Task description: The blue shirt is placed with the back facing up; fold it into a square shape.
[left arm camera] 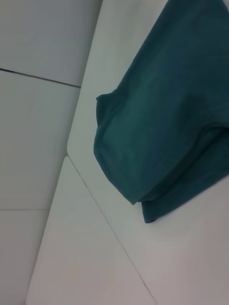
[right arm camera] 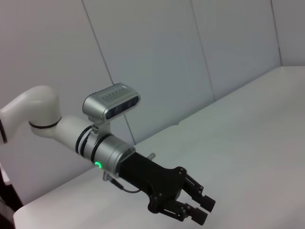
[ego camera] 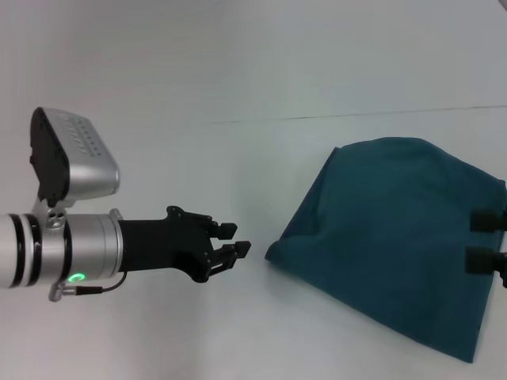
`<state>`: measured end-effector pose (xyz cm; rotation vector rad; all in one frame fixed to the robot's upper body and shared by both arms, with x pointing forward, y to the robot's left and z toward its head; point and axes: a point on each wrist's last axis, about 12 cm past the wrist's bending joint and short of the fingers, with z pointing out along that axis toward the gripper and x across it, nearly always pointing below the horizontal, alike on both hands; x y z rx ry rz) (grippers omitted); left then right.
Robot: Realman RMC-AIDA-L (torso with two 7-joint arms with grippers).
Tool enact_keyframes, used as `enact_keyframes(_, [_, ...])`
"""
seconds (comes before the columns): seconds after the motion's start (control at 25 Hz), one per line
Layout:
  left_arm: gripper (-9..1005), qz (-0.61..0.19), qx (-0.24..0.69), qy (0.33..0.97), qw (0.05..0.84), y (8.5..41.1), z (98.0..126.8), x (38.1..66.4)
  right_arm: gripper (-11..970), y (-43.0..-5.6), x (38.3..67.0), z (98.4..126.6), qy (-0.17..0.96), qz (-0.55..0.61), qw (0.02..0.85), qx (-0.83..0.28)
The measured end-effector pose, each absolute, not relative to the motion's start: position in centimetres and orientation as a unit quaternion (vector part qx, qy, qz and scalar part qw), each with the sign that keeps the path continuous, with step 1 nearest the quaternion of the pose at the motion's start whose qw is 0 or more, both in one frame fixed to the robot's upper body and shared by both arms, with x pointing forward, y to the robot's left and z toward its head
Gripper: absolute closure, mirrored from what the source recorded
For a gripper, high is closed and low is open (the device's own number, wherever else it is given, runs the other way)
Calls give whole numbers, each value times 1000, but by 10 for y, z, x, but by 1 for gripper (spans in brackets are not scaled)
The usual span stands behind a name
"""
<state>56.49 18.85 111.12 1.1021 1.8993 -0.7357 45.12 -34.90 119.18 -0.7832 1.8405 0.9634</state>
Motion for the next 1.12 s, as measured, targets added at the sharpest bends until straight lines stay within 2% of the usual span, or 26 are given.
enact_keyframes(0.36, [673, -254, 441, 757, 409, 172, 1096, 570, 246, -357, 455, 1185, 747, 395, 454, -281])
enact_keyframes(0.76, [588, -243, 438, 753, 427, 154, 1095, 576, 248, -368, 456, 1190, 754, 392, 462, -254])
enact_keyframes(1.12, [523, -255, 448, 756, 404, 145, 1086, 571, 250, -369, 463, 1191, 764, 382, 454, -253])
